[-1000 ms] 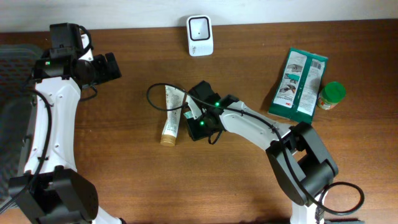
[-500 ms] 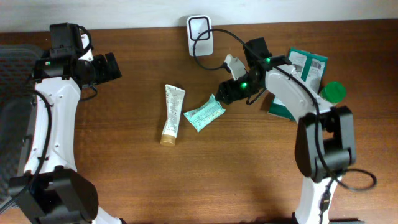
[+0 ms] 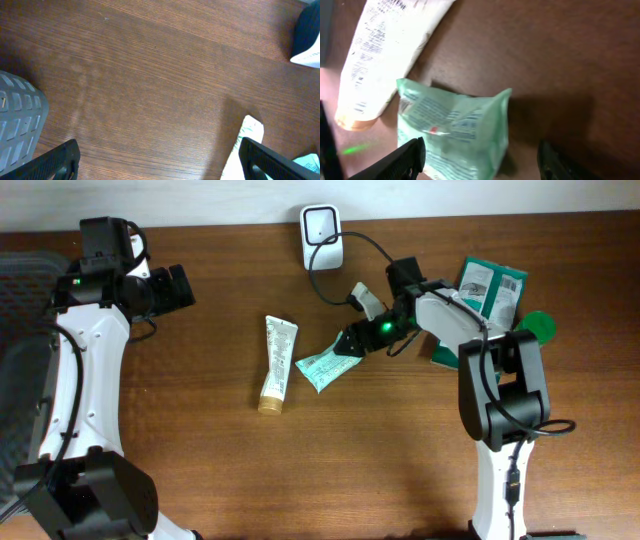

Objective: Scan the item barcode
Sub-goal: 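Lift the wipes pack and carry it up toward the scanner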

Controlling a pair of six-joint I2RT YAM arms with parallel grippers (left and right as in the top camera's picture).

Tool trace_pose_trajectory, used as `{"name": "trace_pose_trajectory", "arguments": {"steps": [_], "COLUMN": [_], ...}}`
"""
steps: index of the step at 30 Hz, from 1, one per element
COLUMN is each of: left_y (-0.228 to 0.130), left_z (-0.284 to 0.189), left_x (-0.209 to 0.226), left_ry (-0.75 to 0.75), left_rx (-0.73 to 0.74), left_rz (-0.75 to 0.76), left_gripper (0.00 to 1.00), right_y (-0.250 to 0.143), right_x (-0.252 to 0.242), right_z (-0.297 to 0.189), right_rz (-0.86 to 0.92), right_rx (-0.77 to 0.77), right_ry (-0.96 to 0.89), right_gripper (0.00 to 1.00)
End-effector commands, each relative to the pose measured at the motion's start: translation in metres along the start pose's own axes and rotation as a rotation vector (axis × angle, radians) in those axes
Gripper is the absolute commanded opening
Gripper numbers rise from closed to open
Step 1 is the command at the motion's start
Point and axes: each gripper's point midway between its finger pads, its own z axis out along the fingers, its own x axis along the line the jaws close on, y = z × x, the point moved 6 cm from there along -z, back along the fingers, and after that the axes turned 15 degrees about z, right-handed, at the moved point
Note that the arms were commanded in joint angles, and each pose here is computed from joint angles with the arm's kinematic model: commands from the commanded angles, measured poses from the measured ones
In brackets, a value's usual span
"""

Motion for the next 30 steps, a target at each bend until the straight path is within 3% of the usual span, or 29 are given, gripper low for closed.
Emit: {"name": "trace_pose_trajectory", "arguments": {"steps": [1, 3, 8, 13, 17, 22, 26, 30], "left_y": [0.003, 0.003, 0.003, 0.003, 0.003, 0.003, 0.003, 0.003], "left_z": [-0.005, -0.005, -0.005, -0.005, -0.005, -0.005, -0.005, -0.005], "left_x": [0.001, 0.001, 0.001, 0.001, 0.001, 0.001, 0.001, 0.001], "left_ry": [0.003, 0.002, 0.003, 0.003, 0.003, 0.003, 0.003, 0.002], "left_rx": [-0.017, -0.017, -0.017, -0.017, -0.017, -0.017, -0.017, -0.017], "left_rz": [0.003, 0.004, 0.003, 0.003, 0.003, 0.003, 0.003, 0.004], "left_gripper": [0.99, 0.99, 0.99, 0.99, 0.99, 0.99, 0.99, 0.99], "right_y": [-0.013, -0.02, -0.033, -0.03, -0.027, -0.021, -0.009, 0.0], "right_x": [0.005, 0.008, 0.001, 0.003, 0.005, 0.008, 0.031, 0.065], "right_z": [0.02, 0.024, 0.033, 0.035, 0.032, 0.016, -0.032, -0.084], "right_rz": [0.009, 0.023, 0.145, 0.157, 0.158, 0.166, 0.162, 0.124], "right_rx": [0.079, 0.113, 0.141, 0.124, 0.111, 0.082, 0.016, -0.063], "right_ry": [0.017, 0.003, -0.047, -0.014, 0.022, 0.056, 0.113, 0.208], "right_gripper": [0.69, 0.64, 0.4, 0.32, 0.16, 0.12, 0.04, 0.04]}}
